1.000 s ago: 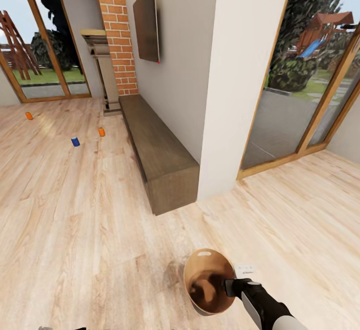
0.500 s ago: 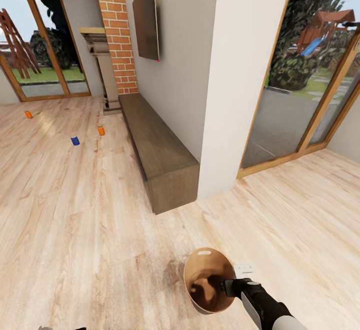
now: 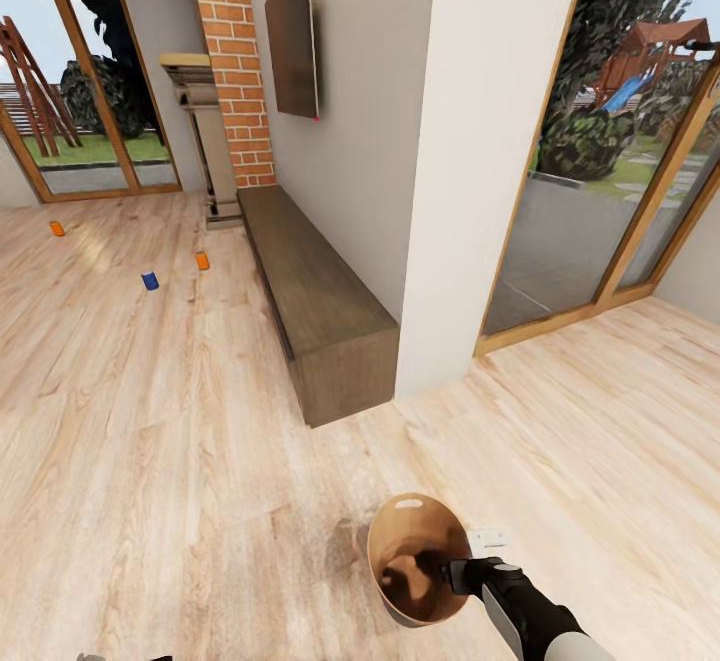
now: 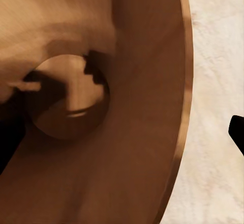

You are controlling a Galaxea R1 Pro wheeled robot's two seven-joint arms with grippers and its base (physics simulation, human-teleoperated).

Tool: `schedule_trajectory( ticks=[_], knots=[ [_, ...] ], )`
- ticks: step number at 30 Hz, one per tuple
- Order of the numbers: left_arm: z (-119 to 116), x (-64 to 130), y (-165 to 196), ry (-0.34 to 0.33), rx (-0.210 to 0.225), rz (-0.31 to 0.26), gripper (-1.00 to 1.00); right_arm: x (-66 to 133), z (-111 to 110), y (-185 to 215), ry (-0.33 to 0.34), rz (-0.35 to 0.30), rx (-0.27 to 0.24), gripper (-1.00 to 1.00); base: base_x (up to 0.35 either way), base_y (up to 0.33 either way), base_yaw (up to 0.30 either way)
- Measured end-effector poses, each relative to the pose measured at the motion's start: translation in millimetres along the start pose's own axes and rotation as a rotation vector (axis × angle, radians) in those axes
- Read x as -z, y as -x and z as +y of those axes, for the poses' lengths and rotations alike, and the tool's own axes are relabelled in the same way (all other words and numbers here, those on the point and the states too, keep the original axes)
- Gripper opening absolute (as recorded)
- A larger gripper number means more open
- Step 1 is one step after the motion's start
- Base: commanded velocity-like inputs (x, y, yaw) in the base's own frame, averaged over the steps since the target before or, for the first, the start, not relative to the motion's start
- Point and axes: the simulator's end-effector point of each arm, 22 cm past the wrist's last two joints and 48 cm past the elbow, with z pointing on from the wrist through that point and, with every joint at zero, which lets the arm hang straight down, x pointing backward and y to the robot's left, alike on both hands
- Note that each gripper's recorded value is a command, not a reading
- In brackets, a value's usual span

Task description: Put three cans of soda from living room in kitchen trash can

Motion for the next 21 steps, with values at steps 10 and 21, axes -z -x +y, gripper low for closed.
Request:
schedule_trajectory(
  ticks=[10,21],
  knots=[
    [0.0,0.0,0.0,0.000,0.000,0.000,1.00,0.0,-0.2,0.0,-0.001,0.000,0.000,1.00,0.000,0.000,0.000],
    [0.0,0.0,0.0,0.000,0.000,0.000,1.00,0.1,-0.9,1.2,-0.003,-0.004,0.003,-1.00,0.000,0.000,0.000]
  ],
)
